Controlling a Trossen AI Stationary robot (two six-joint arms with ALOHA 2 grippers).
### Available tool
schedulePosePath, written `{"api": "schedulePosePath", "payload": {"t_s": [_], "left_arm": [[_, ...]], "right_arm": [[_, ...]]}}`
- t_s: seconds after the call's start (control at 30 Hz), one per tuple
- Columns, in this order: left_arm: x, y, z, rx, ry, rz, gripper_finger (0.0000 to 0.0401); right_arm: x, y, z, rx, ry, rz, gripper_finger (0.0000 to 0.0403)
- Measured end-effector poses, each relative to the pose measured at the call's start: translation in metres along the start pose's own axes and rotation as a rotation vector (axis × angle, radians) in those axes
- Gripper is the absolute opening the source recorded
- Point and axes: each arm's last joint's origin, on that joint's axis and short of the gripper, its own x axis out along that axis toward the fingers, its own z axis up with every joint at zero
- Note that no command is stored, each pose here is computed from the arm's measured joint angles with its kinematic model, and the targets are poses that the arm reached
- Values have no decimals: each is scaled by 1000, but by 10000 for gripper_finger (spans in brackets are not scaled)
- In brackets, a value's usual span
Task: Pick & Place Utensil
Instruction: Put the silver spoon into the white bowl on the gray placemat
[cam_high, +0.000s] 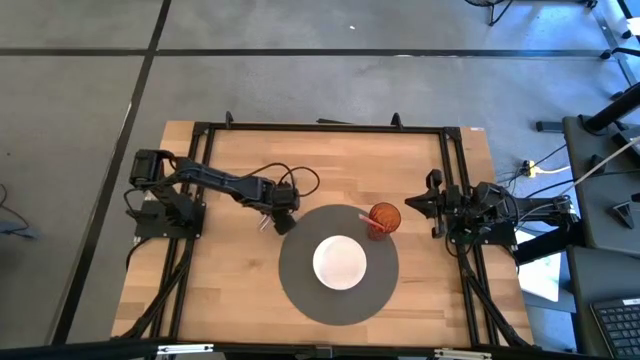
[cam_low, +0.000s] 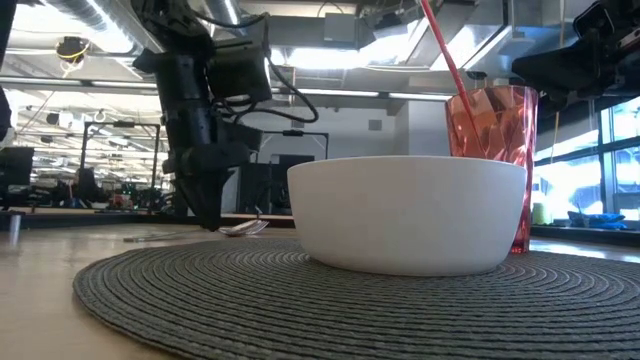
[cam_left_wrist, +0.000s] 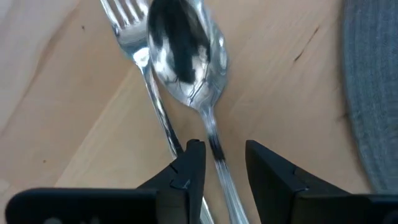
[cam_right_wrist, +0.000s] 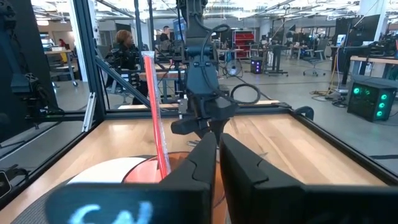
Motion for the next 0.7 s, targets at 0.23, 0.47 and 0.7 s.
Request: {"api": "schedulePosePath", "payload": {"t_s": [0.23, 0.47, 0.7], "left_arm": [[17, -3, -2, 10, 52, 17, 106], [15, -10, -6, 37, 44, 10, 106], [12, -24, -14, 80, 35, -23, 77]], "right_arm": [[0, 0, -1, -1, 7, 0, 23], [0, 0, -1, -5, 7, 0, 23], [0, 0, -1, -5, 11, 0, 23]]}}
